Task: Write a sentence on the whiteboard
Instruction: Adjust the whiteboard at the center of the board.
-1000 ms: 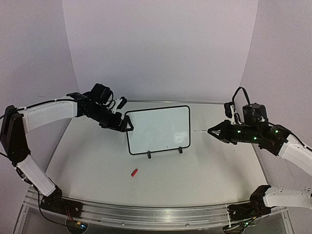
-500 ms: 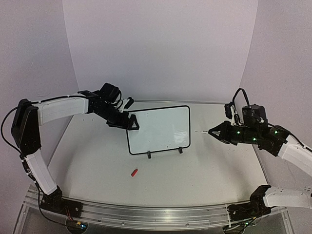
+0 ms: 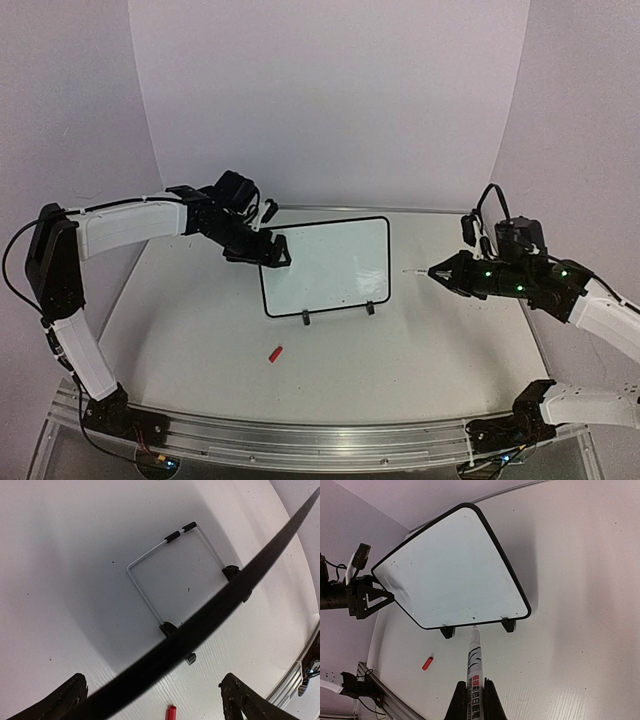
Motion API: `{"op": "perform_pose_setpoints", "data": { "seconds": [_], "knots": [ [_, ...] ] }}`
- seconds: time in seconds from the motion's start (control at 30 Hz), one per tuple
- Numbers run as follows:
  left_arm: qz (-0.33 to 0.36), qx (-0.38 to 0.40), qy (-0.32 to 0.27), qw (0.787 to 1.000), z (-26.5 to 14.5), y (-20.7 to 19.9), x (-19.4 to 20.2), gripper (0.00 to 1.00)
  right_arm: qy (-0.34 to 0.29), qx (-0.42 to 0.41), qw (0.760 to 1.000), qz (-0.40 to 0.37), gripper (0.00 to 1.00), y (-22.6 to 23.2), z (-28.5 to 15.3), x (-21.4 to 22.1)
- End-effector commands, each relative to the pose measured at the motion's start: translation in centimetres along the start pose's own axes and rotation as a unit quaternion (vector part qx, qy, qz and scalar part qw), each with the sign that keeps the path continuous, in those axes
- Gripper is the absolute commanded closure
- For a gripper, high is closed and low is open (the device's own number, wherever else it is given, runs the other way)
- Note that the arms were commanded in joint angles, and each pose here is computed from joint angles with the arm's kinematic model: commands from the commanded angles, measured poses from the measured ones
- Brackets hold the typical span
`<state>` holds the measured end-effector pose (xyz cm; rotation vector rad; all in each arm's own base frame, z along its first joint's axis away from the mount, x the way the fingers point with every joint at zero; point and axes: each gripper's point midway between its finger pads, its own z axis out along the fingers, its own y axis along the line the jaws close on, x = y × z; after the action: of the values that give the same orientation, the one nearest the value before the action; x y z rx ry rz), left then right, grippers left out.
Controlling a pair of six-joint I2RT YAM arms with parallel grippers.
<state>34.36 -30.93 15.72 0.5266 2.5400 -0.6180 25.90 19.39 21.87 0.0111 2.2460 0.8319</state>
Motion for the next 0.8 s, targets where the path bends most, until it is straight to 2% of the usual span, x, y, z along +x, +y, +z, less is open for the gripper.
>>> {"op": "perform_pose_setpoints", "data": {
  "seconds": [0.0, 0.77],
  "knots": [
    [-0.008, 0.008, -0.027, 1.000, -0.8, -1.4, -2.1, 0.08, -0.018, 0.003, 1.000, 0.001, 1.00, -0.2, 0.0, -0.5],
    [-0.024, 0.006, -0.037, 0.999, 1.2, -2.9, -2.8, 0.08, -0.019, 0.010, 1.000, 0.006, 1.00, -0.8, -0.1, 0.0]
  ]
}}
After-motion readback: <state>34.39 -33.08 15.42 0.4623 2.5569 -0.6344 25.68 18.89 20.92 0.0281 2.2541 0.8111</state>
